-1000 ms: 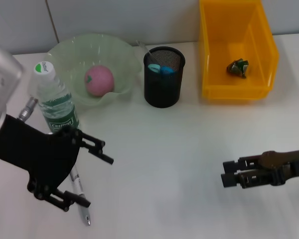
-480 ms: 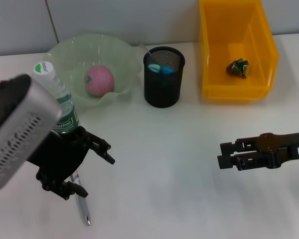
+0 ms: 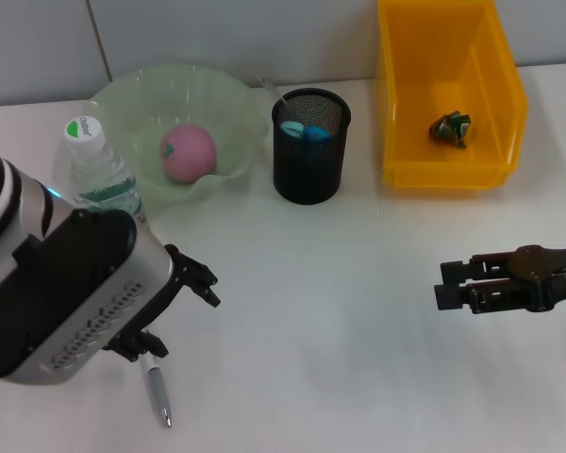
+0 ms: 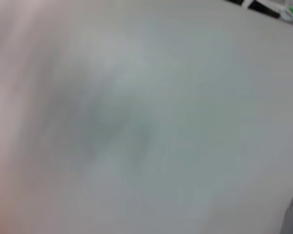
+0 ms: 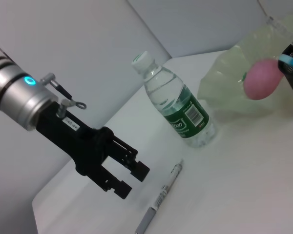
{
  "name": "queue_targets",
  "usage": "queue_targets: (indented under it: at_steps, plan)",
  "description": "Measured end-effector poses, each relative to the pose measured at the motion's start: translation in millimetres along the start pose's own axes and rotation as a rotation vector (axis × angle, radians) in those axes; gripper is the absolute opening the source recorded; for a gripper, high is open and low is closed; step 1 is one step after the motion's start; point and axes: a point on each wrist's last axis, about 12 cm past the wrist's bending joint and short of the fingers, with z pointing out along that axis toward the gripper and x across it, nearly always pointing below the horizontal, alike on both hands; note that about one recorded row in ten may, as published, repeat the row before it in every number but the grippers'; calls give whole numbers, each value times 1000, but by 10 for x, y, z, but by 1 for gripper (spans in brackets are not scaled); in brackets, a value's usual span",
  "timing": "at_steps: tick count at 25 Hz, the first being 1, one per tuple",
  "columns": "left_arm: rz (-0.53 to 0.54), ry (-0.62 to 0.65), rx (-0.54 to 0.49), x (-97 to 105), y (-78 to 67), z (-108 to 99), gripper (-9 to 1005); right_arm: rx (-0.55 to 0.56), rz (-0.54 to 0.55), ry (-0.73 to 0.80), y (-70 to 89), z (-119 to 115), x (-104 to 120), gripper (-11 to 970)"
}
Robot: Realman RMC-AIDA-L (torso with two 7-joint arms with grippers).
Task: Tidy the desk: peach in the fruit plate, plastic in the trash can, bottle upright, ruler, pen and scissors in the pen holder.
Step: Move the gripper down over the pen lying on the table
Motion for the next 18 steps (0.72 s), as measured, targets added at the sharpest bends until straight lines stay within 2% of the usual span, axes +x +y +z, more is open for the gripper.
queue_targets:
  at_steps: [3, 4, 11, 18]
  plan:
    - [4, 26, 6, 11, 8, 34, 757, -5, 5, 2, 7, -8, 13, 730]
    - [-2, 47, 36, 8, -14, 87, 757, -6, 9, 5, 8, -8, 20, 729]
    - [-16, 91, 83, 38, -63, 112, 757, -5, 20, 11, 3, -5, -18, 727]
    - [33, 95, 140, 33, -104, 181, 756, -5, 14, 6, -1, 6, -51, 725]
